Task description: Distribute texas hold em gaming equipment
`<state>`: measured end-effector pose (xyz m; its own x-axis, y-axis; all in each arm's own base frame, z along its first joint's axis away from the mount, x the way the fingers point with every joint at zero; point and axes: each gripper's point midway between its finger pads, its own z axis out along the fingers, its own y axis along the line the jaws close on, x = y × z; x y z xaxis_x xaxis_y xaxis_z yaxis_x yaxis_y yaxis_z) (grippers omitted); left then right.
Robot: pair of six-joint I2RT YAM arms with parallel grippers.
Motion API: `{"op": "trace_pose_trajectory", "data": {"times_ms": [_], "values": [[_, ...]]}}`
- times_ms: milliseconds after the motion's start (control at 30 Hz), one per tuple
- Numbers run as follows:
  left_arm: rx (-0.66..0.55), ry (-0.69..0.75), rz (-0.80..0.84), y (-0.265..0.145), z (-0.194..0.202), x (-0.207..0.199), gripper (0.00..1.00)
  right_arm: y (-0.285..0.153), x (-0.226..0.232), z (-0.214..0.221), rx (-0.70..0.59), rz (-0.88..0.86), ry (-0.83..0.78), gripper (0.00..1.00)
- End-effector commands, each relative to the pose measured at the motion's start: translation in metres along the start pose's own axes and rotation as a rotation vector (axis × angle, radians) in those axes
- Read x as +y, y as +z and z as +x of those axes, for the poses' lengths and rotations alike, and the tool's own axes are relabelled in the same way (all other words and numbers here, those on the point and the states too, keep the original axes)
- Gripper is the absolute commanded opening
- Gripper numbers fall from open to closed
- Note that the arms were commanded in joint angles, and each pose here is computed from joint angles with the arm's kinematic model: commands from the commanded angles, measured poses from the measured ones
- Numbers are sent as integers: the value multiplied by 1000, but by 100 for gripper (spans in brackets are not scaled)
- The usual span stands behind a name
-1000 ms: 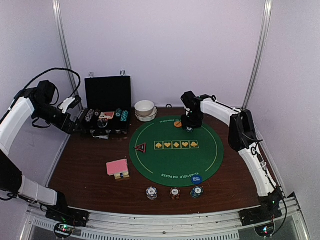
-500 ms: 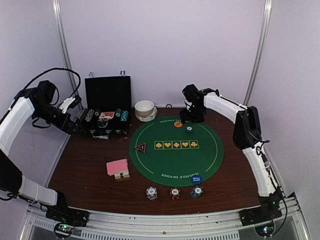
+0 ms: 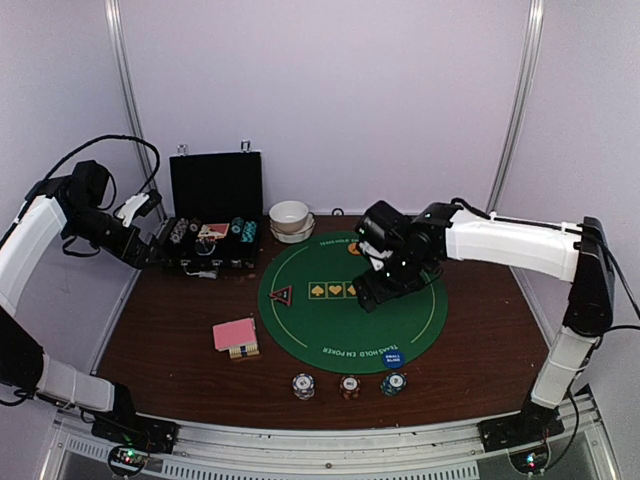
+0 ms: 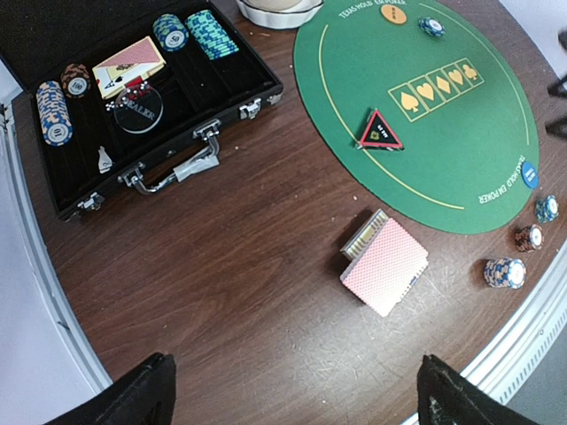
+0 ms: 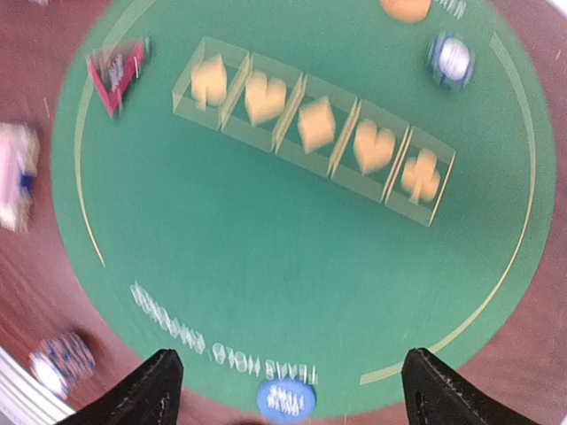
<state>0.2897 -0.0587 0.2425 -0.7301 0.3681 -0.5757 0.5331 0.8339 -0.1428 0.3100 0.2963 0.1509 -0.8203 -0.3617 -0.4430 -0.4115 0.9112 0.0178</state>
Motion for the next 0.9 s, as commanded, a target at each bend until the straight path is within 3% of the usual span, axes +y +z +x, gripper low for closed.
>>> {"op": "trace_pose_trajectory", "data": {"times_ms": [0,267,867], "values": [[-19,13,0,-5,-1,-2,98,4,-4,74,142,72,4,89],[-16,9,-1,-6,-1,-2,97,-7,22,152,283,-18,-38,91],[-14,12,-10,-9,-1,-2,98,34,45,198,405,-71,-114,77]]}}
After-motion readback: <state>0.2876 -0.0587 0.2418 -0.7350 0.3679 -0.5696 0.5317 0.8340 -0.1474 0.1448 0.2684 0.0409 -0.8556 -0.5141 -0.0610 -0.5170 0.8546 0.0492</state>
